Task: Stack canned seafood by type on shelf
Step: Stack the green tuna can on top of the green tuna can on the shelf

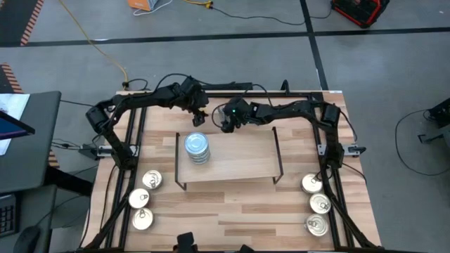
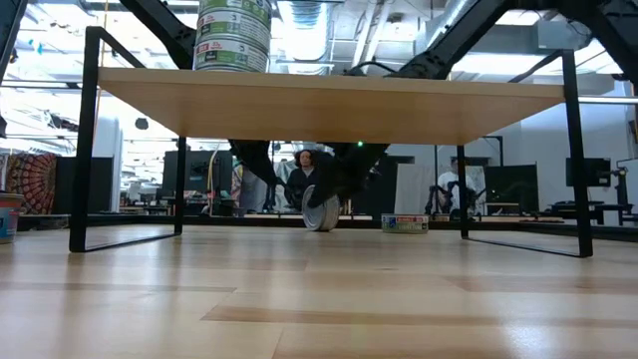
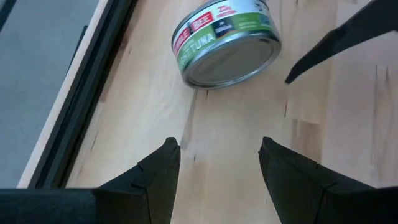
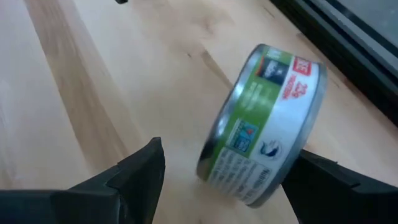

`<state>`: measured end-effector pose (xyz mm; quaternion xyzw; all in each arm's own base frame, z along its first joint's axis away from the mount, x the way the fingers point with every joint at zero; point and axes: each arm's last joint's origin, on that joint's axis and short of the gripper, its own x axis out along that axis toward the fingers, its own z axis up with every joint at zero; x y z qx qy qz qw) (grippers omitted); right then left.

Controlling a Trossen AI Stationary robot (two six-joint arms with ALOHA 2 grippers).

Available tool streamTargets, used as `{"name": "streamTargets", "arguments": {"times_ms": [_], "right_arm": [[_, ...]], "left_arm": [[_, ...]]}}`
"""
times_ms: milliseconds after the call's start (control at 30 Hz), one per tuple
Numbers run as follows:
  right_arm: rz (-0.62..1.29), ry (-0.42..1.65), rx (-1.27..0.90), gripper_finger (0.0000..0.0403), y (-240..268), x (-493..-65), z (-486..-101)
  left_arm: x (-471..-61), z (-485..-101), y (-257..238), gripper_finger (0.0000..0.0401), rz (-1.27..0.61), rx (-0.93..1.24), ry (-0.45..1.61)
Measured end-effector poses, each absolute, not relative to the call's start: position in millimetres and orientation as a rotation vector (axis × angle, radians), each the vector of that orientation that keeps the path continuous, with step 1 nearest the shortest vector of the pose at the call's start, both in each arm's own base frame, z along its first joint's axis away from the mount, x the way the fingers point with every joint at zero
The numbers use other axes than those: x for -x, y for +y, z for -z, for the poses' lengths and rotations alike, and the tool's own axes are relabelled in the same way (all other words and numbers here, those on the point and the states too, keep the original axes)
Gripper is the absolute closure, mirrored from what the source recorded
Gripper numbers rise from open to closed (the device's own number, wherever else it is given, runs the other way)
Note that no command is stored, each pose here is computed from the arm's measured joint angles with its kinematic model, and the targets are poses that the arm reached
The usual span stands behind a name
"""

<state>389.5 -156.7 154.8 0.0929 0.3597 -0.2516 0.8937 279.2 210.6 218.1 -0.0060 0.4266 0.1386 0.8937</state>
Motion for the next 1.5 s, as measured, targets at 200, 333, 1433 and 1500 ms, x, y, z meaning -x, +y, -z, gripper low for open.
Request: {"name": "streamTargets", "arguments": {"times_ms": [200, 333, 1433, 1500], "right_arm": [[0.523, 0.698, -0.167, 0.0085, -162.7, -393.3, -152.0], [0.535, 0.661, -0.166, 0.0093, -168.1, -393.4, -154.9], [0.453, 0.764, -0.010, 0.0245, -161.7, -356.2, -221.0], [0.439, 0.738, 0.011, 0.0245, -154.0, -352.1, -236.6]], "left_arm": [[-278.4, -218.1, 211.7, 0.0191, -0.272, -0.017, 0.888], [-278.9, -218.1, 209.9, 0.0191, -0.205, -0.034, 0.876], [-258.9, -273.4, 201.8, 0.0191, -0.262, -0.257, 0.737], [-250.8, -289.6, 196.6, 0.0191, -0.319, -0.287, 0.711]]}}
